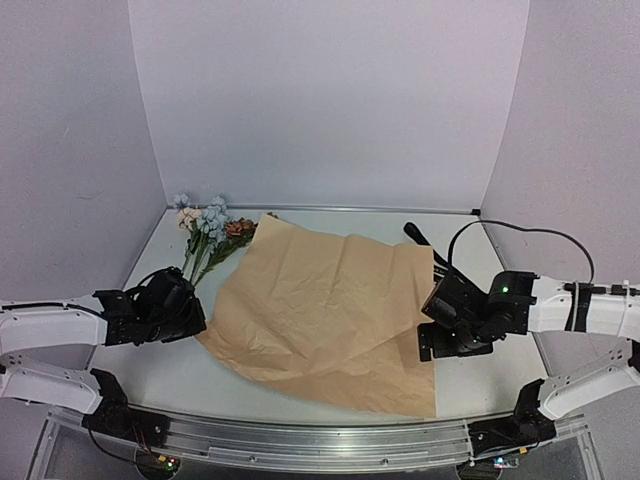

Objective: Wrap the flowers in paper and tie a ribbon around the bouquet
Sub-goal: Adjust the flattened wrapping paper at the center of the board.

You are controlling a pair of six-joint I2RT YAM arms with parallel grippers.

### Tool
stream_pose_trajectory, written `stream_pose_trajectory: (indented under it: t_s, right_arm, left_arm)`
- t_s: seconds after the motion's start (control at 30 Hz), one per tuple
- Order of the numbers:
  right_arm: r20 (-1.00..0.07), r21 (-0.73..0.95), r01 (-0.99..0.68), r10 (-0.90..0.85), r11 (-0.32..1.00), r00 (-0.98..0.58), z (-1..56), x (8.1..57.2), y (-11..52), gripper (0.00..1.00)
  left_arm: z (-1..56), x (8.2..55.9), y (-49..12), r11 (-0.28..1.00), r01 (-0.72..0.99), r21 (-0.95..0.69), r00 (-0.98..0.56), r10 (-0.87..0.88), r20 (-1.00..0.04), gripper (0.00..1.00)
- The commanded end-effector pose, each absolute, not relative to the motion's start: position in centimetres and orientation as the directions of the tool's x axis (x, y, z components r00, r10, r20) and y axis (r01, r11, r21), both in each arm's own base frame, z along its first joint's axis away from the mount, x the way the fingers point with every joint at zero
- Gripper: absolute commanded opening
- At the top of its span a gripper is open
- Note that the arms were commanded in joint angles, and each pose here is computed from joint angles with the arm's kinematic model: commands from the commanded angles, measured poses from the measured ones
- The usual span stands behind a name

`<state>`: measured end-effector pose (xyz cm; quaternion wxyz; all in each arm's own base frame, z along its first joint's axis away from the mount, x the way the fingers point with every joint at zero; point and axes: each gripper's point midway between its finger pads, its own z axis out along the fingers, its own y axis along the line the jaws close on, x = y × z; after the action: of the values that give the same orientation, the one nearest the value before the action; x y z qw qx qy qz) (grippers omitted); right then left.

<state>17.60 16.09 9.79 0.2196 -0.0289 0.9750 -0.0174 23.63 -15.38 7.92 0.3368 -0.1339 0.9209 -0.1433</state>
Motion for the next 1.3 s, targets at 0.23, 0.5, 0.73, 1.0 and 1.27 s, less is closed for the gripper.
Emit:
stream_pose_trajectory:
  t_s: [0.23,0.5,0.73,1.0,1.27]
  right_arm:
    - [-0.228,0.308,0.038,0.113,0.951,-0.967,4.1,20.3,22.5,0.90]
    - [-0.208,0.275,0.174,0.235,0.945,-0.949,2.1,20.1,19.4,0.98]
    - [-0.076,0.473,0.325,0.406,0.819,-0.911,1.3,22.3,21.0,0.85]
    - [-0.097,0.530,0.361,0.478,0.767,-0.873,2.2,22.8,20.5,0.28]
    - [-0.329,0.415,0.232,0.382,0.880,-0.863,6.7,21.0,16.1,0.00]
  left_arm:
    - [10.5,29.8,-16.6,0.936,-0.085,-0.341,-0.715,-0.296,-0.634,0.00]
    - [12.0,30.0,-17.9,0.917,-0.067,-0.394,-0.738,-0.311,-0.598,0.00]
    - [11.5,29.1,-17.4,0.917,-0.081,-0.392,-0.755,-0.313,-0.577,0.00]
    - [13.1,29.2,-19.7,0.881,0.003,-0.473,-0.765,-0.302,-0.568,0.00]
    - [18.1,31.7,-25.2,0.856,0.196,-0.478,-0.748,-0.185,-0.637,0.00]
